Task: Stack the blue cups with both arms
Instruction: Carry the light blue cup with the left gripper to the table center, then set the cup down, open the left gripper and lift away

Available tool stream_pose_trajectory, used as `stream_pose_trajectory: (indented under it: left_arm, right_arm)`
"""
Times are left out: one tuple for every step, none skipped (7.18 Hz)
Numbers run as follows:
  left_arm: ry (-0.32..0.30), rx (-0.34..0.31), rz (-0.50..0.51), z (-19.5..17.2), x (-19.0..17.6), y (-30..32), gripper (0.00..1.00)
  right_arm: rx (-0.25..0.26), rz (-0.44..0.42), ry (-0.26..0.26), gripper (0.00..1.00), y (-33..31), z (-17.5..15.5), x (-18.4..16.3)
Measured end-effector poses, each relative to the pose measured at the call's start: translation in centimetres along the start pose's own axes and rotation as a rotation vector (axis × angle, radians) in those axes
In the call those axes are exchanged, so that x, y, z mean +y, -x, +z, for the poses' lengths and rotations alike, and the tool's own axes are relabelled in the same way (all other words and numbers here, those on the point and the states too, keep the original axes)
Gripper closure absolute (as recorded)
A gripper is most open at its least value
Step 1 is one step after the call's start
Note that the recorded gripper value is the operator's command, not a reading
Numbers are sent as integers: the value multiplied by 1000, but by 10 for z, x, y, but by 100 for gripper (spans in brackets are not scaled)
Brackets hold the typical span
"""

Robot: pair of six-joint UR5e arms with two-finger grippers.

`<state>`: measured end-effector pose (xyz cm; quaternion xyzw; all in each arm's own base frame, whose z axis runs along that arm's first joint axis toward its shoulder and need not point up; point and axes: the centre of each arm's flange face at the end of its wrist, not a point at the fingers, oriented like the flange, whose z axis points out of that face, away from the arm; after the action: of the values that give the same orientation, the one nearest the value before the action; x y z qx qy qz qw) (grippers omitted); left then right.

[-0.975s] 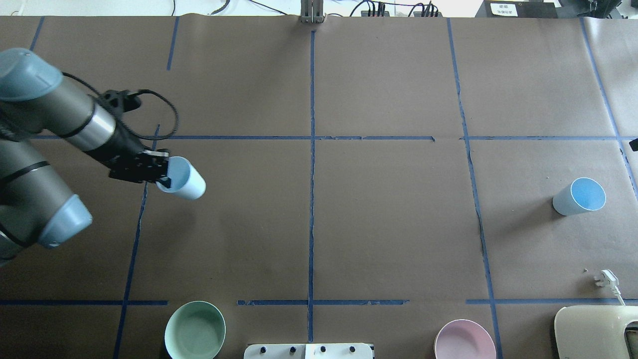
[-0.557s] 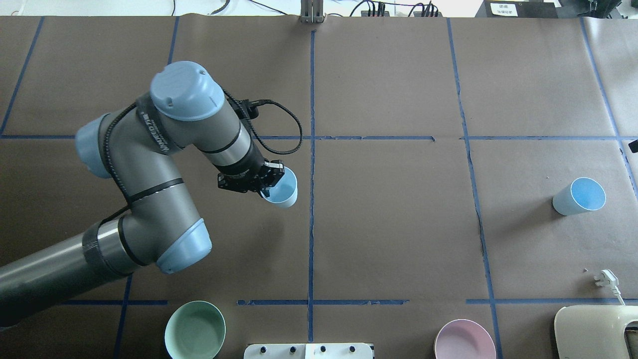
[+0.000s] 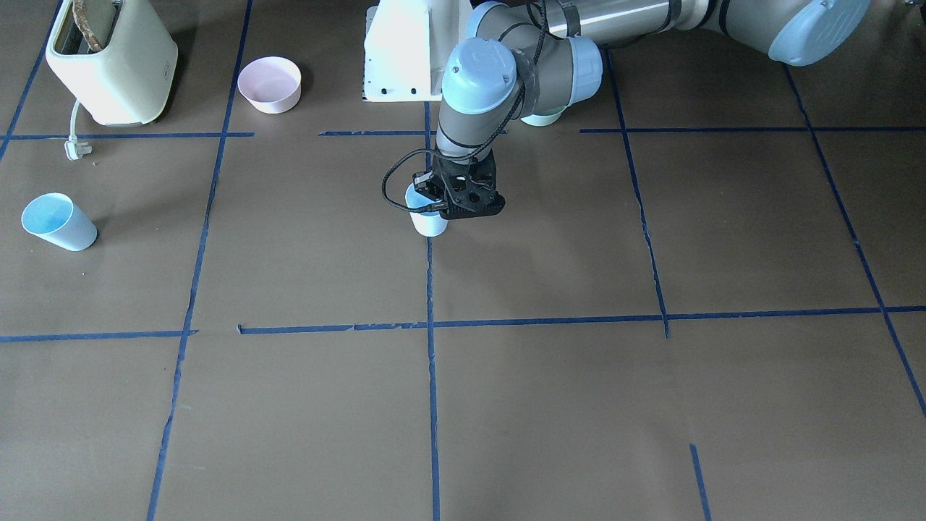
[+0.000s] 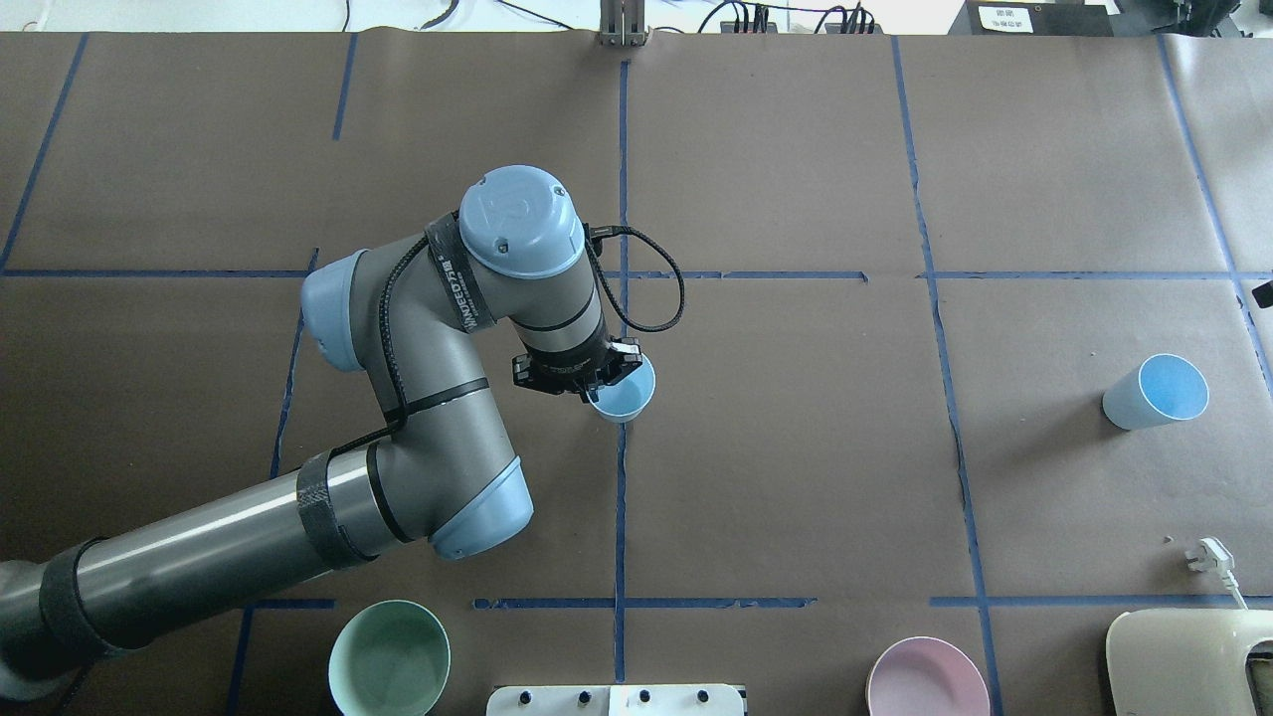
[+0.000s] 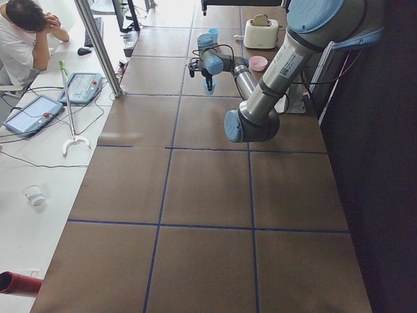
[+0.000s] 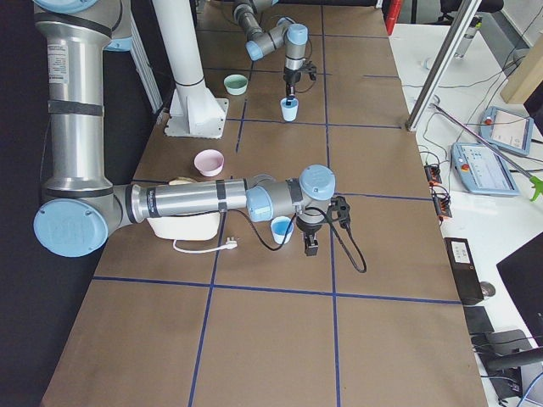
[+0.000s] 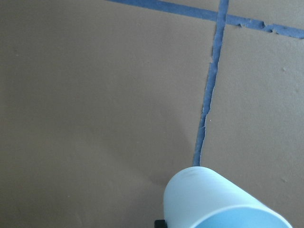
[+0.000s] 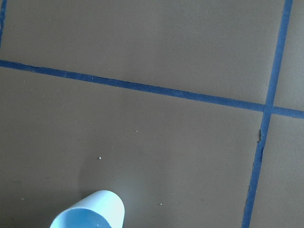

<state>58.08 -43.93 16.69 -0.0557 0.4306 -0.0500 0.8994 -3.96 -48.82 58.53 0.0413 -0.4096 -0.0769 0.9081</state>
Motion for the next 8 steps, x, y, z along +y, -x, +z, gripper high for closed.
stream_pose_trajectory:
  left_arm:
    - [7,-6,4,6,4,-2,94]
    - [10,-10,5,10,5,-2,92]
    - [11,-12,5,12,6,-1,73]
    - [12,-12,6,12,6,0,33]
    - [13,-10,10,13,6,0,21]
    - [10,4,18,15,6,2,13]
    - [4,34,31,17,6,7,0]
    - [-10,73,45,12,5,11,0]
  right_arm:
    - [-1,0,1,0,0,0,0]
    - [-1,2,2,0,0,1,0]
    - [-1,3,3,0,1,1,0]
    - [-2,4,4,0,1,2,0]
    - [-3,3,5,0,2,2,0]
    - [-3,2,6,0,2,3,0]
    - [-3,1,8,0,3,4,0]
    - [-4,-1,11,0,4,5,0]
